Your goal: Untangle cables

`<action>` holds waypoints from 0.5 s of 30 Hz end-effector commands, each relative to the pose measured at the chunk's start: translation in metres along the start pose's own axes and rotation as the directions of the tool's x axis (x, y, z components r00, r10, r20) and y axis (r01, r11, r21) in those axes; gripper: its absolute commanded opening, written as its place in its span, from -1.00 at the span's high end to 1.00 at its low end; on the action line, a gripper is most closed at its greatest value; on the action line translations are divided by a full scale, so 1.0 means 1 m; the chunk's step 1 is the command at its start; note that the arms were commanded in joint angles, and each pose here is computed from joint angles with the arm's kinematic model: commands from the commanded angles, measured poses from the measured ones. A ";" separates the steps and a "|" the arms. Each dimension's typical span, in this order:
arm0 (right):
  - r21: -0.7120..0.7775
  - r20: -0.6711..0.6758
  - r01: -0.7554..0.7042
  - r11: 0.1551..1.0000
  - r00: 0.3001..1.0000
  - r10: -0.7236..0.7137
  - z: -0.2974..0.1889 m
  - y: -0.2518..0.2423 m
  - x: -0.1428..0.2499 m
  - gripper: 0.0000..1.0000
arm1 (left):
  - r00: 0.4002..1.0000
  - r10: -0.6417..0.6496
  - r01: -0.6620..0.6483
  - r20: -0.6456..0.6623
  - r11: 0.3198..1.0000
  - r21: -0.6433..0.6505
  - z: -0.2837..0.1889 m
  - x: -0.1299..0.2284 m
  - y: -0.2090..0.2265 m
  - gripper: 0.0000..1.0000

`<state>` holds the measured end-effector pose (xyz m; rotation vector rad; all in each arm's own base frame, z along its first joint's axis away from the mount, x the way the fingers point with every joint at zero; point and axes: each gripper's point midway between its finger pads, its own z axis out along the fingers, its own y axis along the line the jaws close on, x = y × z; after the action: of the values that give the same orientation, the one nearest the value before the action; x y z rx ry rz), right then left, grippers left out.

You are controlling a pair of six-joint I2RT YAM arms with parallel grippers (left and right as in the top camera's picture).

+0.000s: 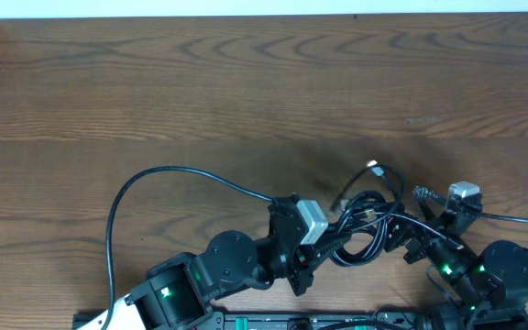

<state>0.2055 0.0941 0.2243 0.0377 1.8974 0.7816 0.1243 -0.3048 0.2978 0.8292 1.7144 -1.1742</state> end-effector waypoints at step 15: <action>0.420 0.016 -0.067 0.905 0.998 0.067 -0.020 -0.077 0.016 -0.99 | 0.967 0.096 -0.094 0.235 0.995 -0.018 -0.036 -0.058 -0.014 0.85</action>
<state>0.2010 0.0615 0.1850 0.2403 2.0495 0.5917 0.1240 -0.2972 0.3177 0.8143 1.6022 -1.1633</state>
